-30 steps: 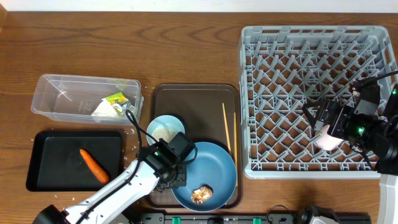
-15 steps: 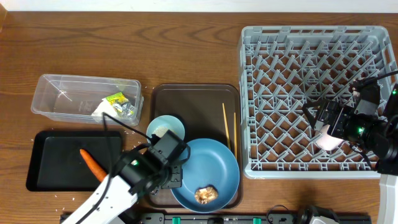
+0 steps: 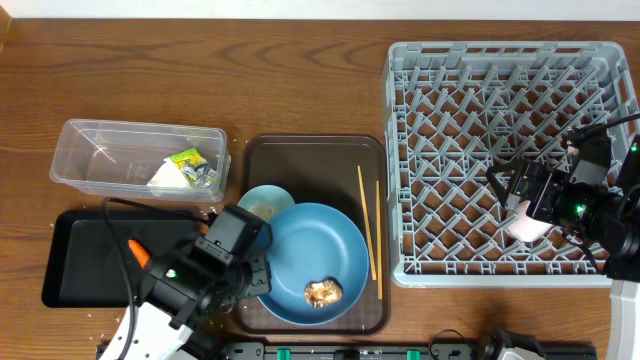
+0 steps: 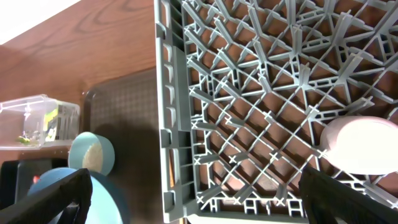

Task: Sort waste into correct bins and load items into the dishwasher rack
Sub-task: 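Lift the blue plate and tip its food scrap onto the black tray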

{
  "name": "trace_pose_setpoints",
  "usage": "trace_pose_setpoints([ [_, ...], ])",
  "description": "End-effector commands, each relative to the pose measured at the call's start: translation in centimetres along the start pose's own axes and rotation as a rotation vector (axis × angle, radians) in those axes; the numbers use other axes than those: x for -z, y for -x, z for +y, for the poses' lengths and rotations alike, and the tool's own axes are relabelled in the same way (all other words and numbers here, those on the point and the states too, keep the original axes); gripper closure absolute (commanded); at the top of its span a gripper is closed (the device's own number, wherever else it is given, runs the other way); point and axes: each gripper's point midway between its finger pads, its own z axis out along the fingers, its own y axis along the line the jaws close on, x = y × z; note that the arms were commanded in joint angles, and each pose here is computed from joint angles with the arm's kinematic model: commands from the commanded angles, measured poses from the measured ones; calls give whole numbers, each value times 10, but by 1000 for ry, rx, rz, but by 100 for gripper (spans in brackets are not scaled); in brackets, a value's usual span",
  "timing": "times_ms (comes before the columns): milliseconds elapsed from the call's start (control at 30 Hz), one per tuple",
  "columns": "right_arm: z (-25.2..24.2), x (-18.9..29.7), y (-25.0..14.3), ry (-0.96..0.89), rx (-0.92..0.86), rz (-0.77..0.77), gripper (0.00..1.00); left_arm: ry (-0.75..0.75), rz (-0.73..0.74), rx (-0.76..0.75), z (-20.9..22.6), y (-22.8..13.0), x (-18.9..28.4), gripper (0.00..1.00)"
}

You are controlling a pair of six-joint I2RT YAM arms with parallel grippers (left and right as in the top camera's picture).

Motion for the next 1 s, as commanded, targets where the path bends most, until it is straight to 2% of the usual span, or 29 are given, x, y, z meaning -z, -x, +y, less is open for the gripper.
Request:
trace_pose_setpoints([
  [0,2,1,1,2,4,-1,1,31,-66,-11,6,14,20,94],
  [100,2,1,0,2,3,2,1,98,-120,41,22,26,46,94],
  [300,2,1,1,2,4,-1,1,100,-232,43,26,47,92,94],
  [400,2,1,0,1,3,2,1,216,-267,106,52,49,107,94],
  [667,2,1,1,2,5,-2,1,393,-306,227,95,49,120,94],
  [900,2,1,0,1,3,1,1,661,-383,329,146,47,148,94],
  [967,2,1,0,1,4,1,1,690,-391,349,152,47,152,94],
])
